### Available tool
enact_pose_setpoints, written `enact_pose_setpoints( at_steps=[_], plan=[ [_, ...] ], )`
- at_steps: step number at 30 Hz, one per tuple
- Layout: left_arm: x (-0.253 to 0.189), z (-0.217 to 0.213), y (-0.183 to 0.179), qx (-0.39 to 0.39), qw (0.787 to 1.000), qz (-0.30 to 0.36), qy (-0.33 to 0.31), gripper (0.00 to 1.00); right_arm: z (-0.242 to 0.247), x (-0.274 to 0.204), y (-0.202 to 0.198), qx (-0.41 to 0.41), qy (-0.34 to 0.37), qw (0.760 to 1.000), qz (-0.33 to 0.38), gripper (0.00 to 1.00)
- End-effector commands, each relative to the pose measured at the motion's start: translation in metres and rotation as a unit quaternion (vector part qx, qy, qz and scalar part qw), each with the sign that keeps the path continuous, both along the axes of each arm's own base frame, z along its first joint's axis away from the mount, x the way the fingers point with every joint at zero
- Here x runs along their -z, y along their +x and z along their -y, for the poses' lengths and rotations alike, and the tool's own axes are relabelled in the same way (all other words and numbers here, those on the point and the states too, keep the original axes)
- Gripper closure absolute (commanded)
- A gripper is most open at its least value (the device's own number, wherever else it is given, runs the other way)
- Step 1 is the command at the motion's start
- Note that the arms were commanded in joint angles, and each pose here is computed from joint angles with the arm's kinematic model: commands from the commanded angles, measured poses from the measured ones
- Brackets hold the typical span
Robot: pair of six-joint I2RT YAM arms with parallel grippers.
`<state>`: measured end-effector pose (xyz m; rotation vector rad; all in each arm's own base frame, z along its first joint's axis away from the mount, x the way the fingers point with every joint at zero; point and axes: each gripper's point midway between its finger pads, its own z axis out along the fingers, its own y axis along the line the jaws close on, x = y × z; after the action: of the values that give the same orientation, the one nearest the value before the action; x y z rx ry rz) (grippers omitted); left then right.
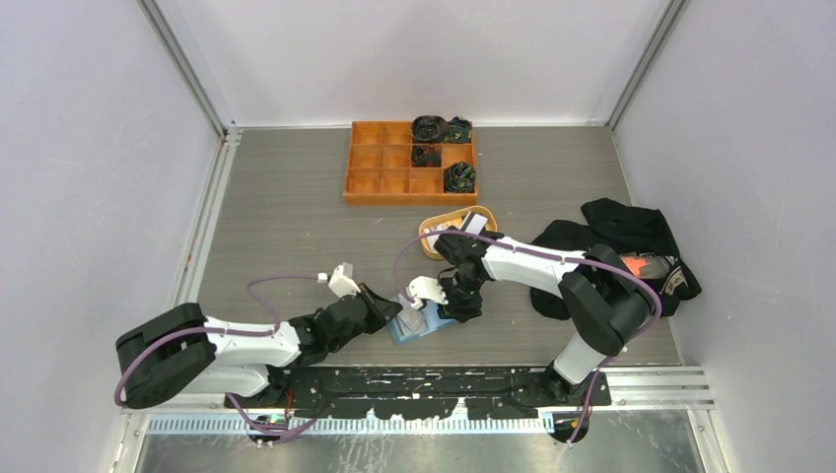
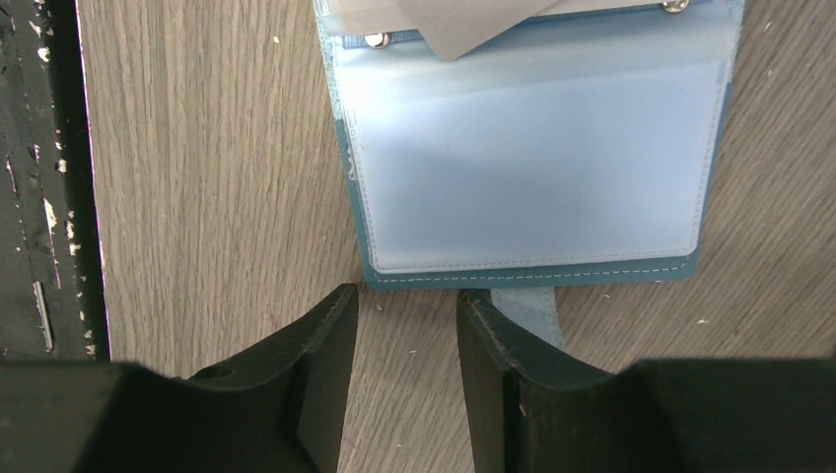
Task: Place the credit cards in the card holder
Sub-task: Insert the credit card into the card holder.
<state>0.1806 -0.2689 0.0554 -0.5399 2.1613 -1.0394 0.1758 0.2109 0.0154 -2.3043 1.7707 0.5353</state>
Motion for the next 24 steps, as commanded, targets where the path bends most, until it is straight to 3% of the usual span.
enact_pose_setpoints(
  at_steps=[1, 16, 24],
  plan=[
    [-0.007, 0.015, 0.006, 0.009, 1.000, 0.014, -0.008, 1.00, -0.007, -0.002, 0.000, -0.006, 0.004, 1.000, -0.003, 0.53],
    [0.009, 0.034, 0.003, 0.028, 0.999, -0.012, -0.027, 1.00, -0.006, -0.002, -0.001, -0.006, 0.004, 1.000, -0.004, 0.53],
    [0.020, 0.028, -0.005, 0.015, 0.997, -0.070, -0.011, 1.00, -0.007, -0.003, -0.002, -0.008, 0.006, 1.000, -0.004, 0.53]
  ],
)
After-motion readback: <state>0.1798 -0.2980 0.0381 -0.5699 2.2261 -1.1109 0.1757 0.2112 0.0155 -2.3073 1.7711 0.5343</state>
